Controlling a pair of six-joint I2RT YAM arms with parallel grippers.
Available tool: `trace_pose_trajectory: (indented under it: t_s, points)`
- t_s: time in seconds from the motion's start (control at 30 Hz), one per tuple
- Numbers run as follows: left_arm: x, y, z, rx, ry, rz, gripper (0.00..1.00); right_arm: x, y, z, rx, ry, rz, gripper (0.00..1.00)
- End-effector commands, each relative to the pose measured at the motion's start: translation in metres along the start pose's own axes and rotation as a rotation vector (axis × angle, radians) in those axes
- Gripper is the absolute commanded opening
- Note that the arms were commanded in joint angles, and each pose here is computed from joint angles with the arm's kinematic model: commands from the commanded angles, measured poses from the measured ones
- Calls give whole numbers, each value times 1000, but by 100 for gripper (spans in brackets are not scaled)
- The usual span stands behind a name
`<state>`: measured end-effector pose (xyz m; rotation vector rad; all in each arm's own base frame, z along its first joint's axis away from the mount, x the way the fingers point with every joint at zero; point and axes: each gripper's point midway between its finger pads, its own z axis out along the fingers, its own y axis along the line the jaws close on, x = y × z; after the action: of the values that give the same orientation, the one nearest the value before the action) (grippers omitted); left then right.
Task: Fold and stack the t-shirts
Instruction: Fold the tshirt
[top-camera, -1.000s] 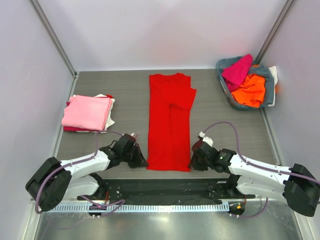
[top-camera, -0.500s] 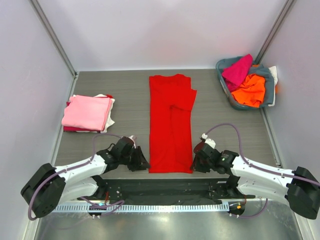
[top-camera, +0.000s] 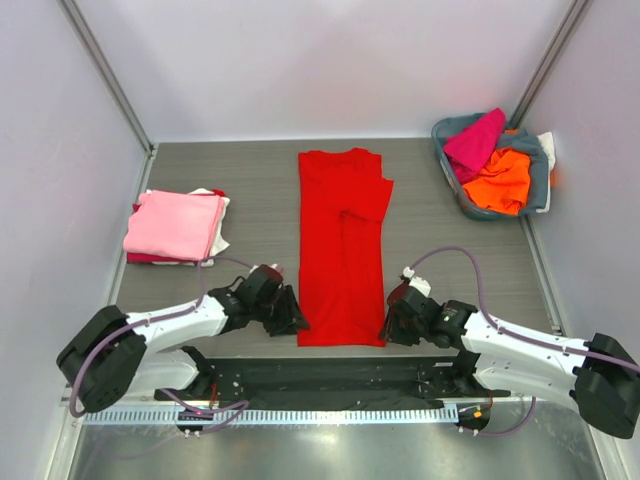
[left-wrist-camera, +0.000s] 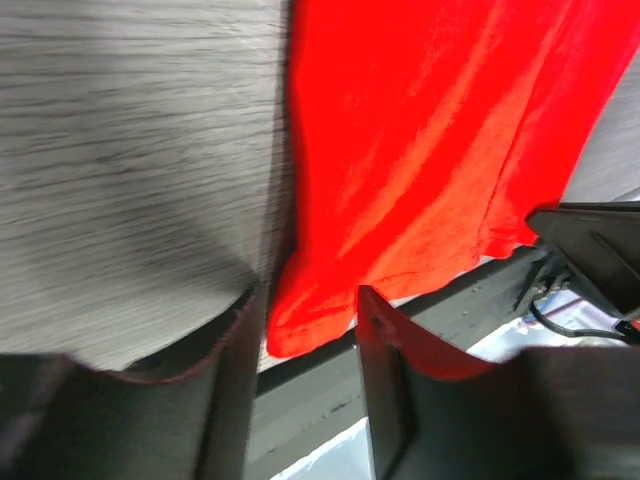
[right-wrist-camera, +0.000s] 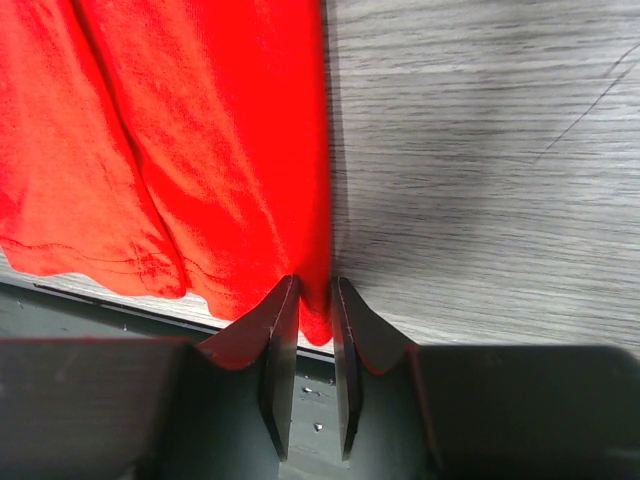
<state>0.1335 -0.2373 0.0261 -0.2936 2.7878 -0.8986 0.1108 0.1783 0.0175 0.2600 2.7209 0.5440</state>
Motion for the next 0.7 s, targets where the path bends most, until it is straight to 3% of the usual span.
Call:
trace_pose_trajectory:
  t_s: [0.0,0.03,0.07,0.1,0.17,0.3,0.43,0.53,0.57,0.67]
  points:
    - [0,8,7,-70,-12,35,41,-6,4,-4,4,-20,-10,25]
    - [1,11,9,-81,-7,31,35,-6,4,-5,2,-20,-9,25]
    - [3,16,11,-97,-1,28,16,-6,4,-5,1,-21,-7,24]
    - [5,23,12,-112,-4,19,7,-6,5,-5,-4,-22,-6,22]
    - [5,28,9,-114,-19,11,0,-4,3,-6,-6,-18,-3,20]
    - [10,42,6,-125,-39,-8,0,-2,-3,-7,-3,-21,3,6]
    - [13,39,5,-109,-18,-13,0,2,-5,-7,-5,-5,-3,4]
    - [14,32,7,-89,-3,-11,15,3,-4,-7,-10,3,-10,25]
    - [15,30,7,-80,7,-12,25,3,-4,-8,-15,2,-10,36]
    - [17,24,5,-57,19,-7,33,1,-2,-9,-24,-10,-7,39]
